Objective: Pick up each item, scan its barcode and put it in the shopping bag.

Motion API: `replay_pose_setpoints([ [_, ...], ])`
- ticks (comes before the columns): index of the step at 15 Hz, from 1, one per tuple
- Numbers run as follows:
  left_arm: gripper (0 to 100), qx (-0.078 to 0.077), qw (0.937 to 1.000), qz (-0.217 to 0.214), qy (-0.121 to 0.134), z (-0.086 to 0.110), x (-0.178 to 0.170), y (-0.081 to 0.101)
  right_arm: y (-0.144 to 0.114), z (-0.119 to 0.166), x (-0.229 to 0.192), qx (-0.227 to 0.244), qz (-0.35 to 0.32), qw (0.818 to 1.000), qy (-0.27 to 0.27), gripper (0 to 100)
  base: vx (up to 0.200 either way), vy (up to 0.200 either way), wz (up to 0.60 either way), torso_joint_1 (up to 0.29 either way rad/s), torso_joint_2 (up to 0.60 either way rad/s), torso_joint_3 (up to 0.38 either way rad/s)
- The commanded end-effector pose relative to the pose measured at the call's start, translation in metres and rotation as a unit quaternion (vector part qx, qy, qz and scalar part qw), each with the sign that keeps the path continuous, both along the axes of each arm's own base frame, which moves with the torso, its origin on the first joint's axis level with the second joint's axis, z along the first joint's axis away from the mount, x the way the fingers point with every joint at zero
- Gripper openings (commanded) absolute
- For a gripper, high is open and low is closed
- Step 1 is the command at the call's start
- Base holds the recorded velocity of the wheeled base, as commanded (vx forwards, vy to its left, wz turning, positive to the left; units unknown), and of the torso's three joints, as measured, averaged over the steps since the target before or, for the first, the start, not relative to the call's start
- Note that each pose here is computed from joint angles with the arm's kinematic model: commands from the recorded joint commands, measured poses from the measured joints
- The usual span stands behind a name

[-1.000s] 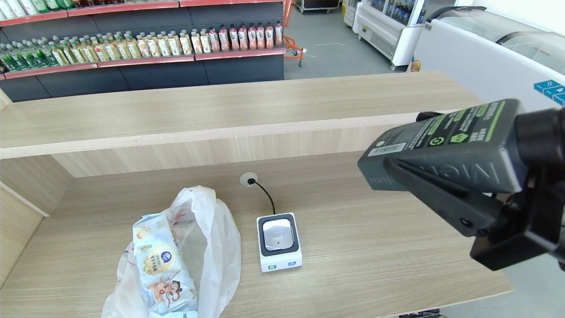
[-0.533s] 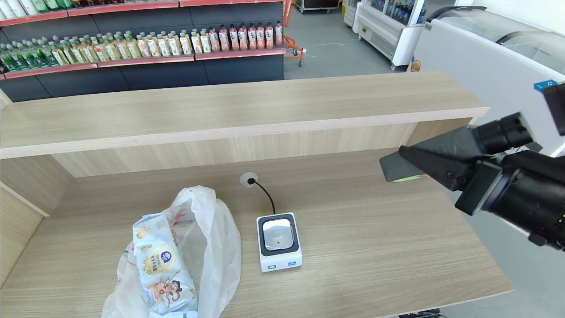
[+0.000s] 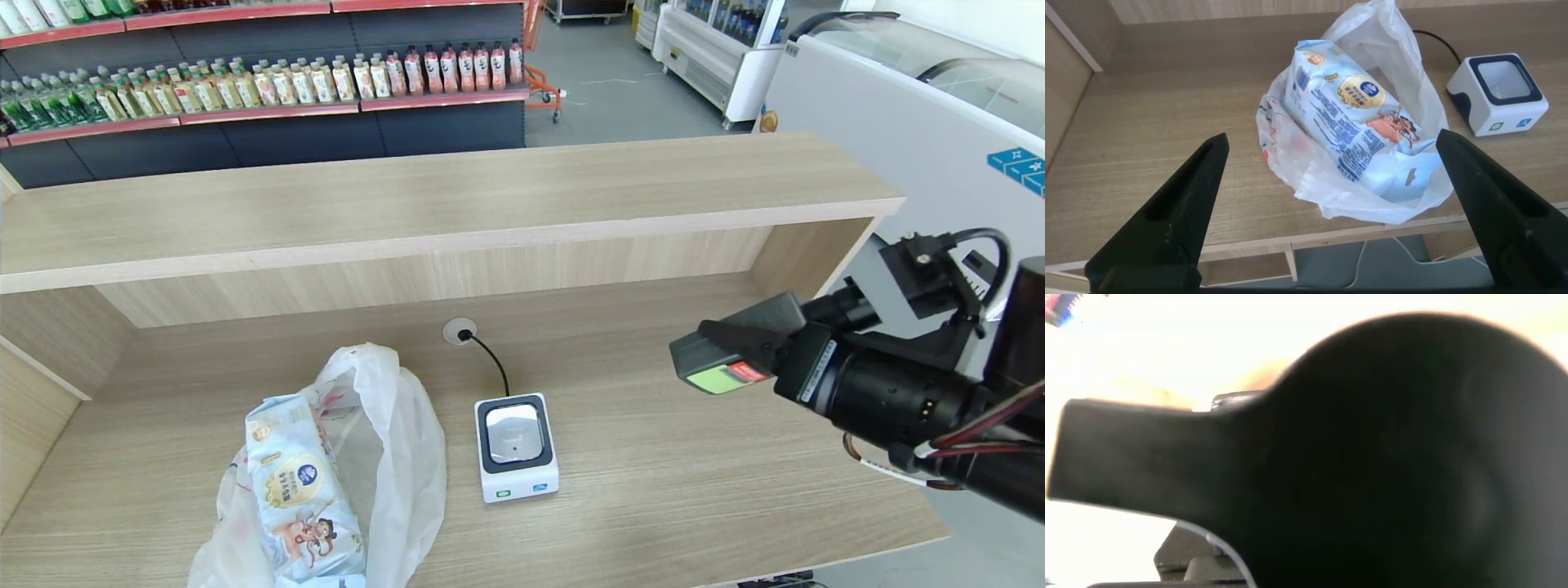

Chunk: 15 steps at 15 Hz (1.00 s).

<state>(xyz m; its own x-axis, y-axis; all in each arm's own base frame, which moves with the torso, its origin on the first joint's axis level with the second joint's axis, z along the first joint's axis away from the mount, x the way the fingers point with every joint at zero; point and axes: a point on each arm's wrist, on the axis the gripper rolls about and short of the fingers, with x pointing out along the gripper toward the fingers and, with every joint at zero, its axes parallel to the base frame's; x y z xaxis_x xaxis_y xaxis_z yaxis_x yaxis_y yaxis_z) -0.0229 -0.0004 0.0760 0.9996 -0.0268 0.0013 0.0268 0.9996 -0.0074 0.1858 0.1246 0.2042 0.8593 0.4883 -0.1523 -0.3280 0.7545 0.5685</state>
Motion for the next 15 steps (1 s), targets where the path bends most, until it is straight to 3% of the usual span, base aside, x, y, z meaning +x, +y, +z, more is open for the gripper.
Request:
replay_pose_setpoints([
  [1,100,0.000,1.0000,0.000,0.000,0.000,0.000,0.000,0.010,-0.014,0.015,0.005,-0.003,0.998,0.057,0,0.000,0.000,0.00,0.000,0.00,0.000],
  [3,100,0.000,1.0000,0.000,0.000,0.000,0.000,0.000,0.014,-0.016,0.017,-0.009,0.005,0.997,0.077,0,0.000,0.000,0.00,0.000,0.00,0.000],
  [6,100,0.000,1.0000,0.000,0.000,0.000,0.000,0.000,0.019,-0.008,0.018,-0.064,0.005,0.997,0.032,0,0.000,0.000,0.00,0.000,0.00,0.000],
  [8,100,0.000,1.0000,0.000,0.000,0.000,0.000,0.000,0.017,-0.004,0.014,-0.135,0.017,0.991,-0.019,0,0.000,0.000,0.00,0.000,0.00,0.000],
  [10,100,0.000,1.0000,0.000,0.000,0.000,0.000,0.000,0.012,0.002,0.010,-0.174,0.030,0.983,-0.053,0,0.000,0.000,0.00,0.000,0.00,0.000],
  [12,100,0.000,1.0000,0.000,0.000,0.000,0.000,0.000,0.008,0.001,0.006,-0.228,0.047,0.969,-0.079,0,0.000,0.000,0.00,0.000,0.00,0.000],
  [15,100,0.000,1.0000,0.000,-0.001,0.000,0.000,0.000,0.004,0.002,-0.002,-0.322,0.071,0.934,-0.138,0,0.000,0.000,0.00,0.000,0.00,0.000],
])
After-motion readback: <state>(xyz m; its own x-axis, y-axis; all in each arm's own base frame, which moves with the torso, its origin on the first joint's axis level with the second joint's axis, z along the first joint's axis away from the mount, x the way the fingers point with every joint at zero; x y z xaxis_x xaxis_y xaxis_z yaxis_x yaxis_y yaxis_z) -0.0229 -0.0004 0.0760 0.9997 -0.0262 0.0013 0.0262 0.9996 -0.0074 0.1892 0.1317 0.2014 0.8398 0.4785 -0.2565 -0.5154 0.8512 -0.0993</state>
